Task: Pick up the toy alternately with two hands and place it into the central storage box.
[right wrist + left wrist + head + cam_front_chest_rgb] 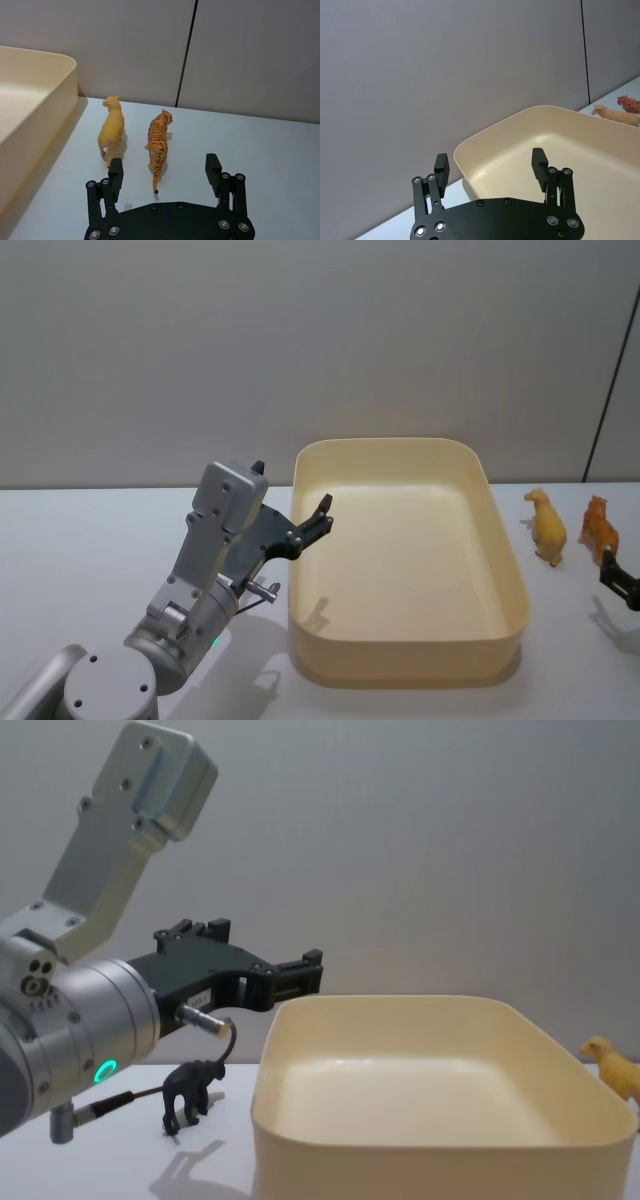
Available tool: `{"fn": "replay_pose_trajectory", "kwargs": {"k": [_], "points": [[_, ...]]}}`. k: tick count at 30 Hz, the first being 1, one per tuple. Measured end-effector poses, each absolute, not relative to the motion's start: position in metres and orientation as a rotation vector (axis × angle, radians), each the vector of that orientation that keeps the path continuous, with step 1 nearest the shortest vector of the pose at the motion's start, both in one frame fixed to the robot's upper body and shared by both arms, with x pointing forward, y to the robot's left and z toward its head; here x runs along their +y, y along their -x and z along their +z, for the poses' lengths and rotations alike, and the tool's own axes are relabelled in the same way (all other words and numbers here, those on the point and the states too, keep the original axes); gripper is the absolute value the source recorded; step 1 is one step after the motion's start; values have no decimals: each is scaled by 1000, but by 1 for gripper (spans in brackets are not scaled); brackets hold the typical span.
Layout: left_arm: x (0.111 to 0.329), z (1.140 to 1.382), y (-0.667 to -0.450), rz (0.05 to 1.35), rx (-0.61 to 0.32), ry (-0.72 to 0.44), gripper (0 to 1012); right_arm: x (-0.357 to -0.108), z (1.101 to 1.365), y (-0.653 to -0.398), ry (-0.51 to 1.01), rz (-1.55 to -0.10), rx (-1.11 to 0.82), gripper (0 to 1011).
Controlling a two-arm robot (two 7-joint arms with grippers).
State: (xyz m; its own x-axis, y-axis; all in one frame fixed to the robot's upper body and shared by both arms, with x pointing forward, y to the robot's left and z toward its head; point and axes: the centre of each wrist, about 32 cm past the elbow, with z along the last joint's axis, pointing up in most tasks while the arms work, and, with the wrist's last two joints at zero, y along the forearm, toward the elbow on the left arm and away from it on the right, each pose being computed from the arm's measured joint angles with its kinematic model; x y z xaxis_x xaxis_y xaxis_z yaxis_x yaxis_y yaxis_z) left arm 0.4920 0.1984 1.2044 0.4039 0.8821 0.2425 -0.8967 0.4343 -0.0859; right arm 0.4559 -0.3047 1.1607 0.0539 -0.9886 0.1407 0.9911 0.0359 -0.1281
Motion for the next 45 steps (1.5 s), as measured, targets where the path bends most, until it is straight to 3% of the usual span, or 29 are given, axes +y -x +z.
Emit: {"fn": "replay_pose_trajectory", "kwargs": {"k": [27, 37, 39, 45], "points": [[198, 1204, -492, 1124, -268, -61, 1002, -290, 1126, -534, 318, -1540, -9, 989], [198, 1204, -492, 1124, -268, -61, 1002, -286, 1122, -547, 334, -1537, -17, 760], [198, 1204, -492, 1124, -268, -61, 1001, -285, 1121, -549, 336, -1536, -18, 663], [198, 1204, -492, 1124, -268, -61, 1002, -284, 1120, -552, 339, -1535, -20, 503]]}}
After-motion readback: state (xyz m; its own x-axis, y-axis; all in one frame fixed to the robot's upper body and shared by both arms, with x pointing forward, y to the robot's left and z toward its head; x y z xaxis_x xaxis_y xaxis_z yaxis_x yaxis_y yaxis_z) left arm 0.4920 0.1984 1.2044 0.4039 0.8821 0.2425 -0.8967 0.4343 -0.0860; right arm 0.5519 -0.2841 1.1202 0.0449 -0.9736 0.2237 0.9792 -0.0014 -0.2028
